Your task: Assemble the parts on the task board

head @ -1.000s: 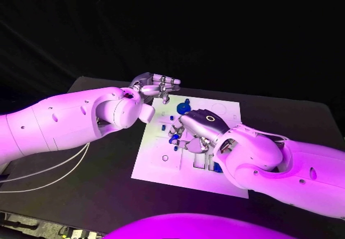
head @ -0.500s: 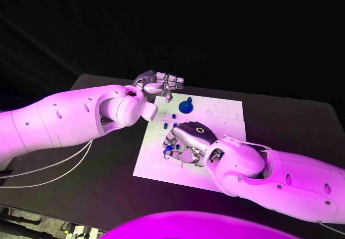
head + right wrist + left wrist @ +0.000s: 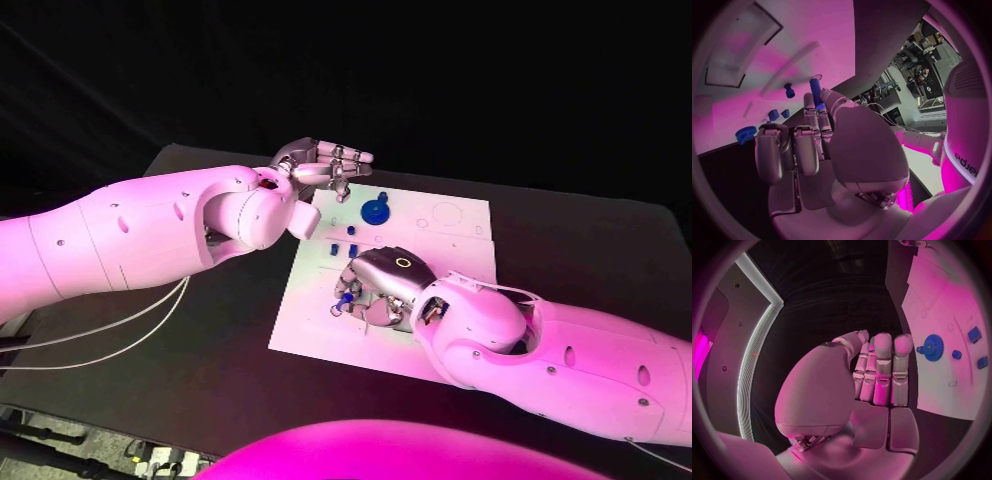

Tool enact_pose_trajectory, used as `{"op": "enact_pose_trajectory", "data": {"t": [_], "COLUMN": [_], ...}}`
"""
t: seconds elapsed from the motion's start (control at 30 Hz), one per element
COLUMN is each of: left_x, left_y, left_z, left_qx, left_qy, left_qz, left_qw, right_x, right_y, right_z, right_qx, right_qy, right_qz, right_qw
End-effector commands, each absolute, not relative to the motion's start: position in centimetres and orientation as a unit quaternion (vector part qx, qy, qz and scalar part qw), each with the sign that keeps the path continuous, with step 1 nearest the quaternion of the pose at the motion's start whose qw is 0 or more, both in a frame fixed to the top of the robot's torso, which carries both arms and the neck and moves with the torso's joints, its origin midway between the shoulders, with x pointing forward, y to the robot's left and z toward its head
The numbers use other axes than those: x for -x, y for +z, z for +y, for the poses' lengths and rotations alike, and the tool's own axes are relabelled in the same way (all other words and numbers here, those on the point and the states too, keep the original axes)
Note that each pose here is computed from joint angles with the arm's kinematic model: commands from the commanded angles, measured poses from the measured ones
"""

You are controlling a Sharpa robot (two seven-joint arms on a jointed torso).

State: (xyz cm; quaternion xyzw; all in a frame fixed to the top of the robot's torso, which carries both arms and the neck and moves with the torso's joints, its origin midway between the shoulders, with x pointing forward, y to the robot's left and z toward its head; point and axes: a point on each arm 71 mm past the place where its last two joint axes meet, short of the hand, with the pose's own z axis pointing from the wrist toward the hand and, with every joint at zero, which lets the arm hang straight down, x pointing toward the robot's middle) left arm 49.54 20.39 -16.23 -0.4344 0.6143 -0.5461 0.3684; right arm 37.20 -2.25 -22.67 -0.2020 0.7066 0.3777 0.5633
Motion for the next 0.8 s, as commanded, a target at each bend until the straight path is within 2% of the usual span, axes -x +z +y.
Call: {"op": "enact_pose_trajectory", "data": {"t": [0.03,0.8], "left_x": [-49.49,-49.46], "left_y": [-16.16,-16.15], "left_z": [20.07,20.07], "left_qx": [0.43,0.43], "left_qy": [-0.554,-0.553], "left_qz": [0.616,0.616], "left_qw": [0.36,0.36], "right_x": [-37.12,-36.76], "right_y": [-22.89,-23.28], "right_z": [-2.07,-1.42], "right_qx": [0.218,0.217], "right_qy": [0.371,0.377], "right_qz": [0.706,0.707], "right_qw": [0.562,0.557]}}
